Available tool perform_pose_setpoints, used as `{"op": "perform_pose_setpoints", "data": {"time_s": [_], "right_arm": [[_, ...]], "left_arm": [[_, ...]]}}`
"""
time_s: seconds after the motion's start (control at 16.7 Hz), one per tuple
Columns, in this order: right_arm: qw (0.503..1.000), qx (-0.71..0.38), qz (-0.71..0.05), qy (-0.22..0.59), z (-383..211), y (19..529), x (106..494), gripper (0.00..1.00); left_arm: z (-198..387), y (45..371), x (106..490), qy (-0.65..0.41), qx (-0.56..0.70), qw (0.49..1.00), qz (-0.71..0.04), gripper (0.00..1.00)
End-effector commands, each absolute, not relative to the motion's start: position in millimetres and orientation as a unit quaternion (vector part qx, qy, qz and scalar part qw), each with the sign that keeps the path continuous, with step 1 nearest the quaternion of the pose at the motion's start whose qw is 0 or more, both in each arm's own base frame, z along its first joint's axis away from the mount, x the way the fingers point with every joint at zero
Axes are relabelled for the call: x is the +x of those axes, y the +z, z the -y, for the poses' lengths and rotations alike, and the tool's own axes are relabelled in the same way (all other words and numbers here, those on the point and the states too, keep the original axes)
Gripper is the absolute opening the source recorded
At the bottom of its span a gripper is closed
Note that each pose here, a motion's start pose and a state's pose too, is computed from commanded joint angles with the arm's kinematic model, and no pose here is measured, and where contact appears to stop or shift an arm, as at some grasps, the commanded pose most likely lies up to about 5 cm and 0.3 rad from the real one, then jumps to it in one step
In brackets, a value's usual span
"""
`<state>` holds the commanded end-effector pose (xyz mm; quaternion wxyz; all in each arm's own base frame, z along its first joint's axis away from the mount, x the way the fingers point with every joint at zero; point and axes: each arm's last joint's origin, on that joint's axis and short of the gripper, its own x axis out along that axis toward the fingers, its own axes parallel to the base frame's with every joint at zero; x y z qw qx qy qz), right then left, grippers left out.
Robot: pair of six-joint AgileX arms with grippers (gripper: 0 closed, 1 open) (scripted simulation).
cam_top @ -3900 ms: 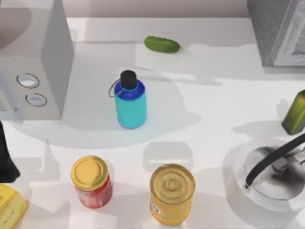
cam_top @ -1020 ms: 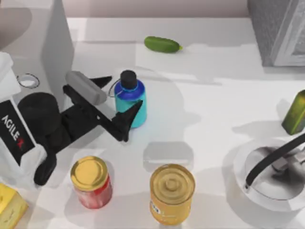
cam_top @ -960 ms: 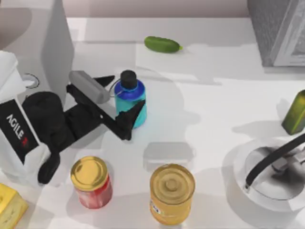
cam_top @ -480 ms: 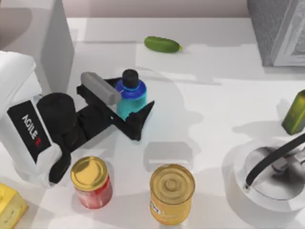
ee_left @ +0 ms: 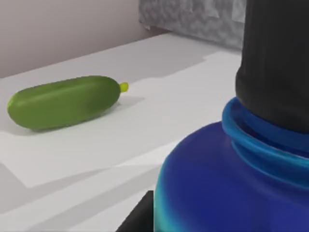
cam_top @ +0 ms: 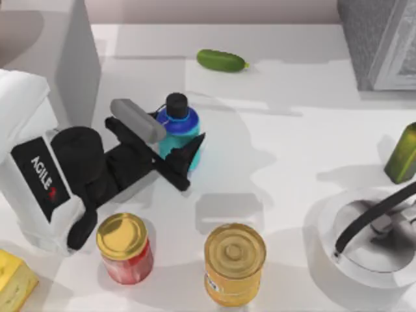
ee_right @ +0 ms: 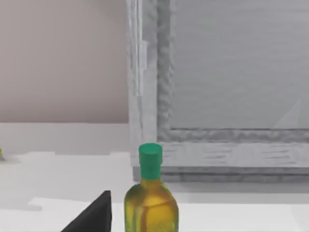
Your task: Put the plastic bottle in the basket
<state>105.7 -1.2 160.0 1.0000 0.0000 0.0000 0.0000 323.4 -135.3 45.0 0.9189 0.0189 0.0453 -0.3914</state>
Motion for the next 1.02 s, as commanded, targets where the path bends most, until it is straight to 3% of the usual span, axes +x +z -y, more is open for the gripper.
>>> {"op": "perform_pose_setpoints", "data": {"time_s": [0.3,1.02], "right_arm": [[1.0,0.0,0.0,0.0,1.2,160.0,105.7,1.0],[1.0,0.0,0.0,0.0,1.2,160.0,105.7,1.0]], "left_arm": [[135.3,45.0,323.4,-0.391,0.019,0.919,-0.045,0.02],[132.2,48.0,324.1,-0.397,0.026,0.916,-0.047,0.0]]}}
